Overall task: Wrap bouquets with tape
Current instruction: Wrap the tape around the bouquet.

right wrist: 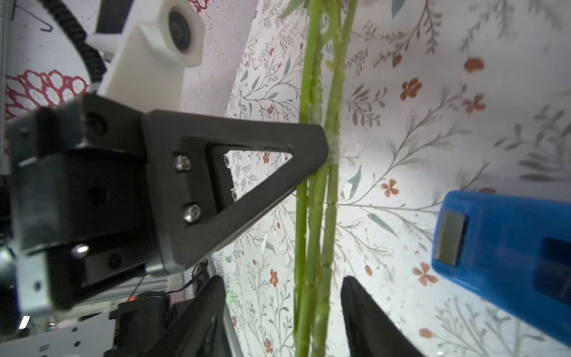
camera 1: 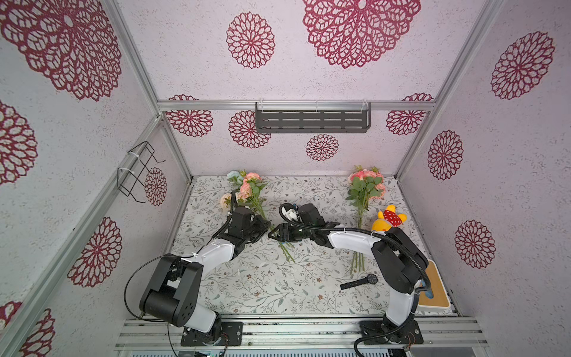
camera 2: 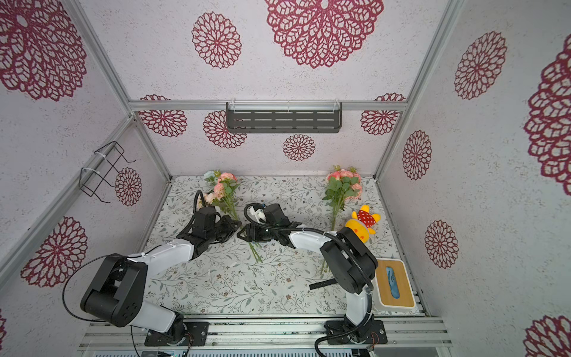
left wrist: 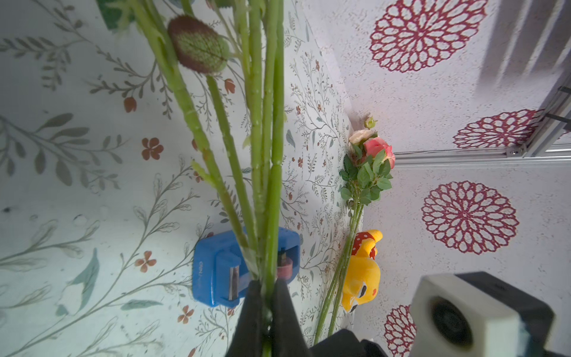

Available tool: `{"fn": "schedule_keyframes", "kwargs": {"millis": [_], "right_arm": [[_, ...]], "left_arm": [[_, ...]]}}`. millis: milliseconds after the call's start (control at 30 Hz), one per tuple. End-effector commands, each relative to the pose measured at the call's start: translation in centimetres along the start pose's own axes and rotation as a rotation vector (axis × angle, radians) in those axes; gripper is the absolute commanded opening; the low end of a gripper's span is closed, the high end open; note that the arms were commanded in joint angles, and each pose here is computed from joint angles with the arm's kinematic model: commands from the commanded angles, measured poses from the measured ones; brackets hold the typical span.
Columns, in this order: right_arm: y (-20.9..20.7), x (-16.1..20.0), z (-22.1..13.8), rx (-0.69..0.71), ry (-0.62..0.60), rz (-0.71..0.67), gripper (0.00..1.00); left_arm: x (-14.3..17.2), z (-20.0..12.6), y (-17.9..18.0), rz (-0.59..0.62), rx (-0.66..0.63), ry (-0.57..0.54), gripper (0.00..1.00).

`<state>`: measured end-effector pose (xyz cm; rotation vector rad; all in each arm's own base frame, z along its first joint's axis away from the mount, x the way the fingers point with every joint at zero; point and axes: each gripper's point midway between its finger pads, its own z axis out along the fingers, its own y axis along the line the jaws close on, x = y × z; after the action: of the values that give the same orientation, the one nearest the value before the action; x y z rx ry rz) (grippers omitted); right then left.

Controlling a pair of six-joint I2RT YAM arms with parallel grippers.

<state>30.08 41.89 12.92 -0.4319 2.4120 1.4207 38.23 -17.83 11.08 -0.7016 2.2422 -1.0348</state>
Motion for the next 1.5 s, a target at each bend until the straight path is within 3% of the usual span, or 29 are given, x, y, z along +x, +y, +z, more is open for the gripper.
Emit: {"fn": "schedule_keyframes", "kwargs": {"millis": [0,200,333,533,567,667,767,900,1000,1200,1300,1333,1467], "right_arm": [[2.1,-0.7,-0.2,-0.088,0.011,0.017,0.40],[-0.4,0.4,0.6,-0.009,0.040,0.022,0.29],[-0.7,0.5,0.6,0.015,0.049,-0.006,0.00],[-1.3,0.4,-0.2,0.265,0.060,-0.212,0.00],[-1.4,0.4,-0.4,0.323,0.055,-0.262,0.00],[-1.0,0.3,-0.9,0.495,0.038,-0.427,0.00],[-0.4,0.6,-0.7,0.574,0.020,-0.524,0.00],[0.0,0.5,-0.8,0.638,-0.001,-0.588,0.00],[0.5,0.5,-0.6,0.658,-0.004,-0.633,0.00],[0.5,1.0,0.0,0.653,0.006,-0.644,0.00],[0.8,1.3,-0.1,0.642,0.002,-0.641,0.00],[0.9,1.2,-0.2,0.638,-0.003,-0.641,0.04],[1.8,0.2,-1.9,0.647,-0.070,-0.621,0.63]], "left_arm": [[-1.9,-0.5,-2.3,0.000,0.093,-0.075,0.00],[-2.0,-0.5,-2.0,-0.036,0.108,-0.087,0.00],[-2.0,-0.5,-1.3,-0.047,0.099,-0.090,0.00],[-2.1,-0.5,-0.5,-0.070,0.090,-0.093,0.00],[-1.9,-0.5,-0.2,-0.071,0.080,-0.087,0.03],[-1.3,-0.4,1.8,-0.084,-0.015,-0.063,0.28],[-0.8,0.1,3.3,-0.100,-0.063,-0.038,0.37],[0.1,1.3,4.2,-0.135,-0.070,0.008,0.41],[0.3,2.1,4.2,-0.177,-0.028,0.016,0.37],[1.0,3.0,4.6,-0.236,0.008,0.041,0.03],[0.9,2.7,4.8,-0.240,0.005,0.035,0.00],[0.9,2.6,4.8,-0.240,0.003,0.032,0.00],[0.3,1.8,4.7,-0.211,-0.012,0.012,0.00]]}}
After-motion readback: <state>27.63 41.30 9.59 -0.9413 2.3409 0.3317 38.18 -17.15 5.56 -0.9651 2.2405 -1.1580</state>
